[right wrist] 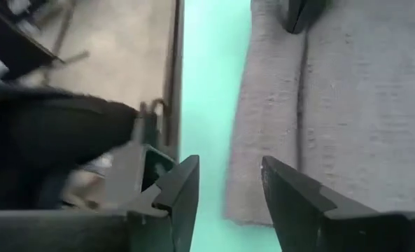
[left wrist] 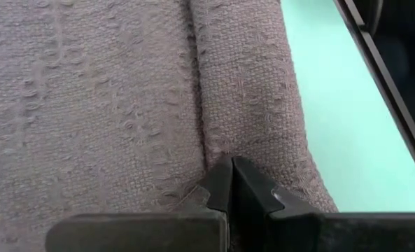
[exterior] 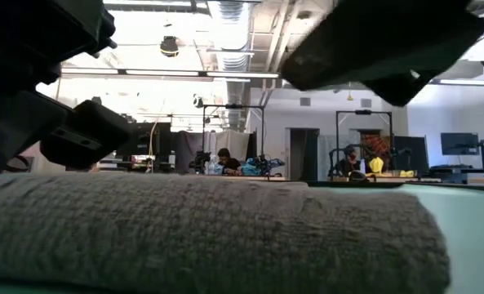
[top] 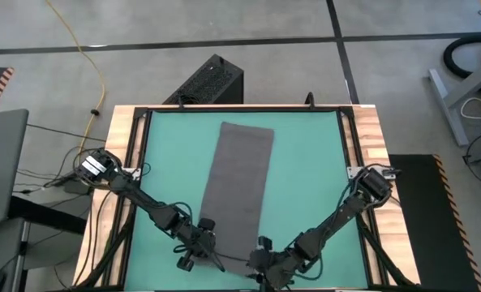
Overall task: Roll towel
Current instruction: Roll the gray towel
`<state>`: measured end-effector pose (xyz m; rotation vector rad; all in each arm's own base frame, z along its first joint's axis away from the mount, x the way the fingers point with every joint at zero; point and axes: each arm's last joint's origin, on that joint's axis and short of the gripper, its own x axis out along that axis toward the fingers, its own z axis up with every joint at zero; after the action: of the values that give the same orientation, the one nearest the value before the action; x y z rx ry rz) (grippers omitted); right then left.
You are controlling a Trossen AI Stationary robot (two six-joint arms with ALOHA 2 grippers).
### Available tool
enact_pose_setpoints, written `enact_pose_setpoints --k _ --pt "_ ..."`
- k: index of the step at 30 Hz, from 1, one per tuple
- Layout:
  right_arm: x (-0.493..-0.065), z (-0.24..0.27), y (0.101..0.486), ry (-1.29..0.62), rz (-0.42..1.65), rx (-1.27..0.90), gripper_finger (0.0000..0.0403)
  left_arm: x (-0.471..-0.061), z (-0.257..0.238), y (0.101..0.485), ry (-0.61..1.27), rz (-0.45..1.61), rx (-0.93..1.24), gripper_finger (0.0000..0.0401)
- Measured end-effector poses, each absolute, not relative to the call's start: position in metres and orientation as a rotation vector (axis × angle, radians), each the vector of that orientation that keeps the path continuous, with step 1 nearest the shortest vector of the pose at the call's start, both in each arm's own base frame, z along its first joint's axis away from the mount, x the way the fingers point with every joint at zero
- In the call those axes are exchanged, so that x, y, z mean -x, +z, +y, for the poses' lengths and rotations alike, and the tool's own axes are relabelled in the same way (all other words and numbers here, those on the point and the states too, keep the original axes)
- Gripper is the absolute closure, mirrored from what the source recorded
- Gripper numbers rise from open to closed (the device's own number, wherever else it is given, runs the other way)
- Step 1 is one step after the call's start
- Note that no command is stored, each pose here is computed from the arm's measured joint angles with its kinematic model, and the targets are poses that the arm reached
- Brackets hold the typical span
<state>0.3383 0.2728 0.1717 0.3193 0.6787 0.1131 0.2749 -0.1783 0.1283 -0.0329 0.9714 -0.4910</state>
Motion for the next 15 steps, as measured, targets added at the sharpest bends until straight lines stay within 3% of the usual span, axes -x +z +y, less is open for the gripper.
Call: enact_pose_setpoints --k 8,15 --pt "-0.328 0.288 0.151 0.174 0.689 -0.06 0.0194 -0.276 -0.177 0.128 -0.488 0.972 0.035 0.0401" --pt "-0.33 0.291 0.138 0.14 0.682 -0.013 0.0188 -0.276 -0.176 0.128 -0.5 0.976 0.045 0.0401"
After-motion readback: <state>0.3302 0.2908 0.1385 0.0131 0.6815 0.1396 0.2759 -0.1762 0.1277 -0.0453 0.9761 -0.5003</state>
